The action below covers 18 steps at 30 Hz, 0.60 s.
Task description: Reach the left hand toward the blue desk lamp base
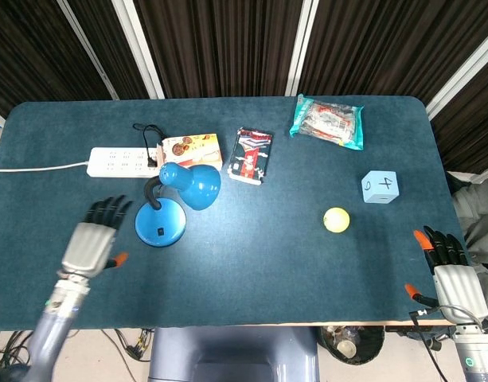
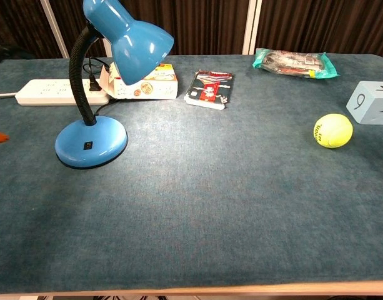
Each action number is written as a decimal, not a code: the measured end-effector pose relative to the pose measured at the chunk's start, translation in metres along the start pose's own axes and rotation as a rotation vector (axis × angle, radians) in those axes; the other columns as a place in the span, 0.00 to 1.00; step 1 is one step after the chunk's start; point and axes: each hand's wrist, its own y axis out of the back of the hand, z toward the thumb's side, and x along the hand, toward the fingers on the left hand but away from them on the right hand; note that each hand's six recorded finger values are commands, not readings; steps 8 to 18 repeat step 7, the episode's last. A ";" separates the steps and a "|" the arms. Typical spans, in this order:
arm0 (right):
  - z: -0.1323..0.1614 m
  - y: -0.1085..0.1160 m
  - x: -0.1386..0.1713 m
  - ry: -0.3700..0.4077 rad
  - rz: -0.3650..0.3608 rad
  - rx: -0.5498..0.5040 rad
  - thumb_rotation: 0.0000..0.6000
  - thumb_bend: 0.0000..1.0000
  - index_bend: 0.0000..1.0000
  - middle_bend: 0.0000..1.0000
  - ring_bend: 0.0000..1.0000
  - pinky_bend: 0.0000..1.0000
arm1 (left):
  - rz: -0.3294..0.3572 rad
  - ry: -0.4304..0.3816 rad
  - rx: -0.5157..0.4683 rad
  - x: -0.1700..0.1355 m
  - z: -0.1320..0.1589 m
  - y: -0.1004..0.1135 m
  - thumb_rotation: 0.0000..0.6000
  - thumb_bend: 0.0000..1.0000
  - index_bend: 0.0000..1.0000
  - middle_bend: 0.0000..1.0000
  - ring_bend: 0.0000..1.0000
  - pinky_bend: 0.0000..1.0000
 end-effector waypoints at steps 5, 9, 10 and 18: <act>0.000 0.000 0.000 -0.003 -0.002 0.006 1.00 0.24 0.00 0.00 0.00 0.00 | 0.027 0.043 0.011 -0.035 -0.042 -0.001 1.00 0.13 0.00 0.00 0.00 0.04; 0.000 -0.001 0.000 -0.005 -0.001 0.007 1.00 0.24 0.00 0.00 0.00 0.00 | 0.038 0.062 0.016 -0.049 -0.059 -0.003 1.00 0.13 0.00 0.00 0.00 0.04; 0.000 -0.001 0.000 -0.005 -0.001 0.007 1.00 0.24 0.00 0.00 0.00 0.00 | 0.038 0.062 0.016 -0.049 -0.059 -0.003 1.00 0.13 0.00 0.00 0.00 0.04; 0.000 -0.001 0.000 -0.005 -0.001 0.007 1.00 0.24 0.00 0.00 0.00 0.00 | 0.038 0.062 0.016 -0.049 -0.059 -0.003 1.00 0.13 0.00 0.00 0.00 0.04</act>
